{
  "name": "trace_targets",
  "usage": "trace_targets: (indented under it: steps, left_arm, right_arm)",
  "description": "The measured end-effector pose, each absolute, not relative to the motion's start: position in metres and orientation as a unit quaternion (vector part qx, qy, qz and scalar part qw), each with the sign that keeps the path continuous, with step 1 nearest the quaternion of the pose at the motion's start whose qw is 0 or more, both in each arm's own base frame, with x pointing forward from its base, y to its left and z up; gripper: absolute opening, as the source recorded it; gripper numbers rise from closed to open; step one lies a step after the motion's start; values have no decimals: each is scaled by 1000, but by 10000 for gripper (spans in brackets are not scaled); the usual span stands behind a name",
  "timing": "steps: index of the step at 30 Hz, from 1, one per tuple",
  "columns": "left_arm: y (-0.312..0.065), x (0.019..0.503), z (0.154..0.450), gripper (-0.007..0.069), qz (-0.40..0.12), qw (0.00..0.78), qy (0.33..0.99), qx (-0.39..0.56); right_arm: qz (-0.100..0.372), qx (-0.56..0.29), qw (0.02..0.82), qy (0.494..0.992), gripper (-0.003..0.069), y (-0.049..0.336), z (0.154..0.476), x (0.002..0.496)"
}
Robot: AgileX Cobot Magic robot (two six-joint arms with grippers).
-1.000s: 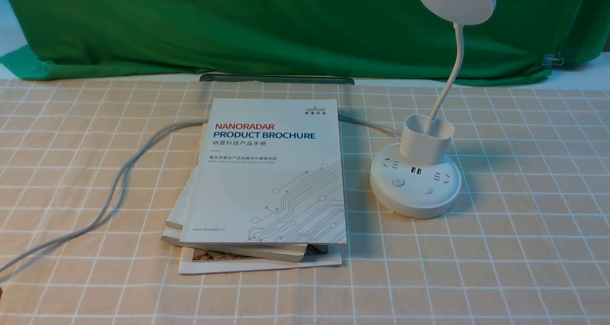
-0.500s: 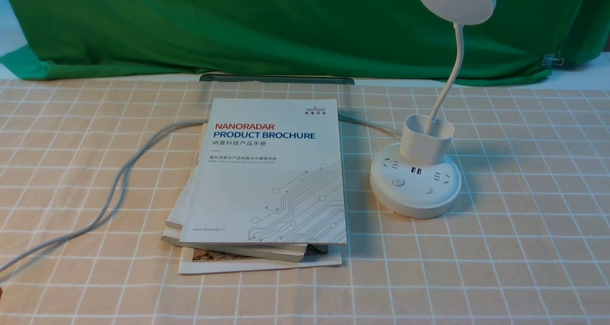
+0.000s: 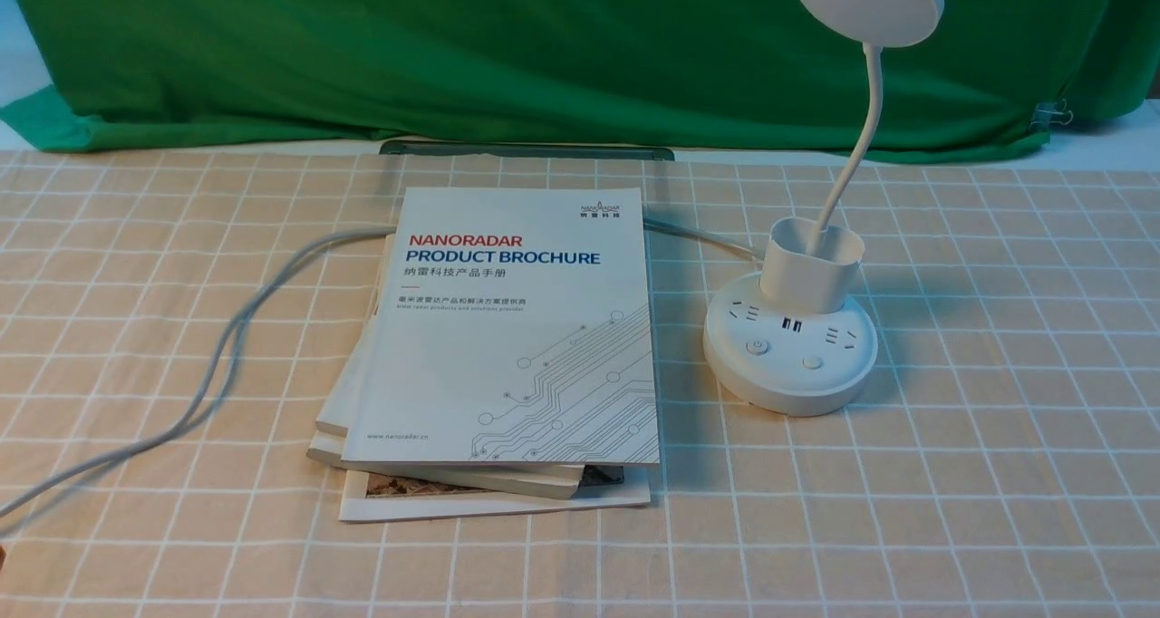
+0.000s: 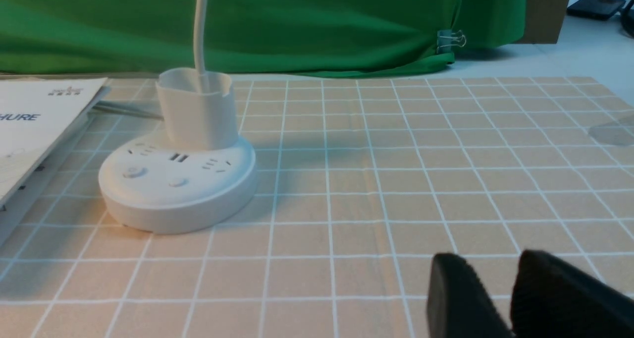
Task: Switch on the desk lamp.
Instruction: Use the right arm to press the button switch on the lamp holder
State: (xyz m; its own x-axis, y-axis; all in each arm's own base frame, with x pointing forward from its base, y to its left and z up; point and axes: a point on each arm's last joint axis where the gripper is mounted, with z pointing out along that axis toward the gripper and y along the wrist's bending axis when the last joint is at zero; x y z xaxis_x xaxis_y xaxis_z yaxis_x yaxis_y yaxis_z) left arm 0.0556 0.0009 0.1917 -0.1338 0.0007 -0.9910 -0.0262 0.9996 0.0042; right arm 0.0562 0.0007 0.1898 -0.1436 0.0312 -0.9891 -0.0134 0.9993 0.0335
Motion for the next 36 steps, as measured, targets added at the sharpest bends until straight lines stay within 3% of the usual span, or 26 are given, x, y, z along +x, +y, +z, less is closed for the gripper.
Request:
trace_targets:
  steps: [7,10,14,15,16,18,25,29,33,36]
  left_arm:
    - [1,56,192,21,10,658,753,-8]
    - [1,56,192,21,10,658,753,-8]
    - [1,56,192,21,10,658,753,-8]
    - [1,56,192,21,10,658,753,-8]
    - [1,56,192,21,10,658,753,-8]
    - [1,56,192,21,10,658,753,-8]
    - [1,56,192,21,10,658,753,-8]
    - [1,56,192,21,10,658,753,-8]
    - [1,56,192,21,10,658,753,-8]
    - [1,56,192,21,10,658,753,-8]
  right_arm:
    - [38,28,653,756,241,1,190,56]
    - [114,105,645,749,241,2,190,56]
    - [313,308,577,689,241,6,190,56]
    - [313,308,577,689,241,6,190,56]
    - [370,370,543,657,241,7,190,56]
    - [395,399,525,639,241,7,190,56]
    - [354,365,558,655,241,4,191,56]
    - [321,272,652,630,218,3,209,57]
    - [249,172,682,665,152,6,239,54]
    - [162,67,678,714,53,9,279,59]
